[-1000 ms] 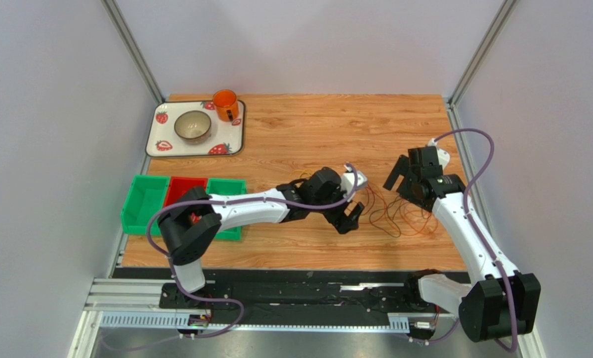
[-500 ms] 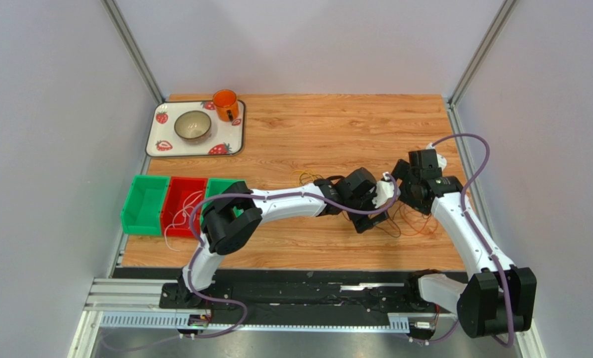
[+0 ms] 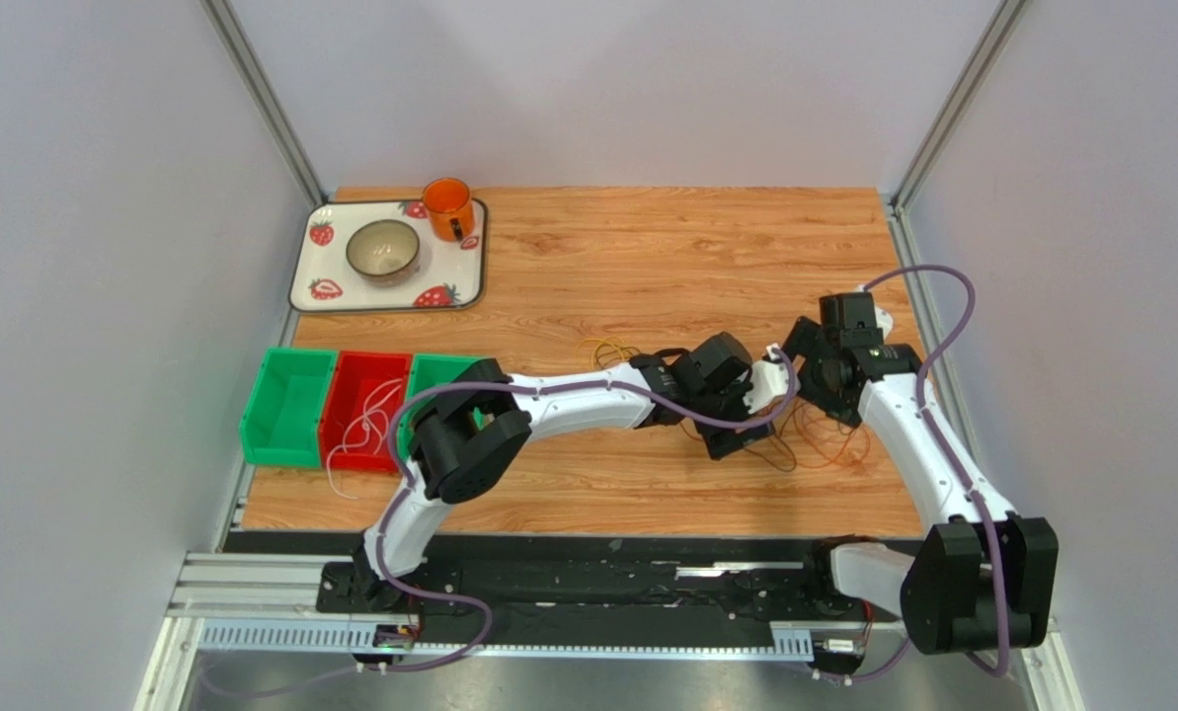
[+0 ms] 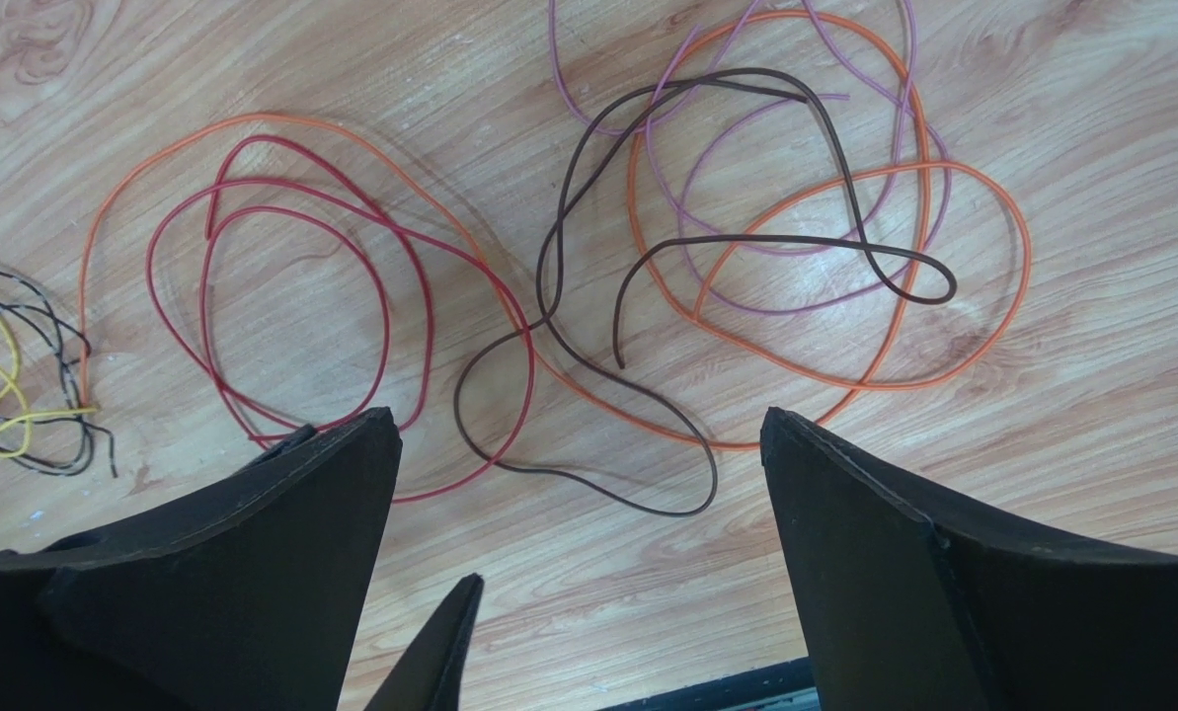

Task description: Untangle the cables

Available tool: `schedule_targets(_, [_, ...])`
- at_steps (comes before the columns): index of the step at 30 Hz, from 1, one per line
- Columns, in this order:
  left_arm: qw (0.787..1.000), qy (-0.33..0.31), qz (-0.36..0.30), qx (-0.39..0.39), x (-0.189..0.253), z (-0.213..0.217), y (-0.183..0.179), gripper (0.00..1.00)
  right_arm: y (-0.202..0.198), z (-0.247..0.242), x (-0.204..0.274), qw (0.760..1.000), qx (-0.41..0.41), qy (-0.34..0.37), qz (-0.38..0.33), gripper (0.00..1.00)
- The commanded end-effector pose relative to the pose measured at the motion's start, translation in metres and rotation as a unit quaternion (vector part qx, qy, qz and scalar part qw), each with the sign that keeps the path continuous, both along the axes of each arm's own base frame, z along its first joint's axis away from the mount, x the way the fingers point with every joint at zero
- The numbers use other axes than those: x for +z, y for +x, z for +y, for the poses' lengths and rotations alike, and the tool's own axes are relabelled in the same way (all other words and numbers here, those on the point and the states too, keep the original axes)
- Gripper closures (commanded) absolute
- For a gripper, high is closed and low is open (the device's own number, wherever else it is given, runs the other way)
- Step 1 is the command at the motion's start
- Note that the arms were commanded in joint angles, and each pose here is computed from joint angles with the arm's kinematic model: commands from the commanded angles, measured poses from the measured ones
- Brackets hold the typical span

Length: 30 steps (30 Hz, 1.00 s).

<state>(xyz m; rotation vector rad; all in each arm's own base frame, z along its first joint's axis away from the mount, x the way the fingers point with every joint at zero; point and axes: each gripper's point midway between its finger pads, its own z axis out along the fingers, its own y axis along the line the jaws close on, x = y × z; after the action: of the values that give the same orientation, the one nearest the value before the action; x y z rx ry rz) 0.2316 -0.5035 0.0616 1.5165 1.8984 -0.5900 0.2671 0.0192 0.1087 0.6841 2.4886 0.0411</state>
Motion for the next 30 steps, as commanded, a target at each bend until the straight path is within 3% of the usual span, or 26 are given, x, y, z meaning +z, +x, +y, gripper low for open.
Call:
schedule_targets(1, [0.997,0.064,0.038,-0.018,-0.058,0.019,-0.026,0.11,0.04,0.009,0.046,0.995,-0.001,0.066,-0.072,0.02])
schedule_targets(11, [0.996,0.082,0.035,0.005,-0.082,0.028,-0.022,0.18,0.05,-0.024,0.038,0.992,-0.047,0.103,-0.055,0.03])
schedule_targets(14, [0.996,0.081,0.037,0.01,-0.084,0.028,-0.022,0.37,0.049,-0.025,0.036,0.992,-0.048,0.101,-0.053,0.03])
schedule_targets(15, [0.996,0.081,0.037,0.012,-0.084,0.027,-0.021,0.56,0.049,-0.025,0.035,0.992,-0.047,0.1,-0.053,0.03])
schedule_targets(16, [0.995,0.086,0.037,0.018,-0.086,0.028,-0.02,1.0,0.048,-0.024,0.034,0.993,-0.044,0.101,-0.051,0.04])
schedule_targets(24, [0.993,0.099,0.018,0.056,-0.075,0.03,-0.006,1.0,0.049,-0.017,0.033,0.991,-0.035,0.119,-0.054,0.06])
schedule_targets(30, [0.992,0.074,0.002,0.102,-0.024,0.041,0.011,1.0,0.053,0.002,0.049,0.982,-0.004,0.166,-0.096,0.09])
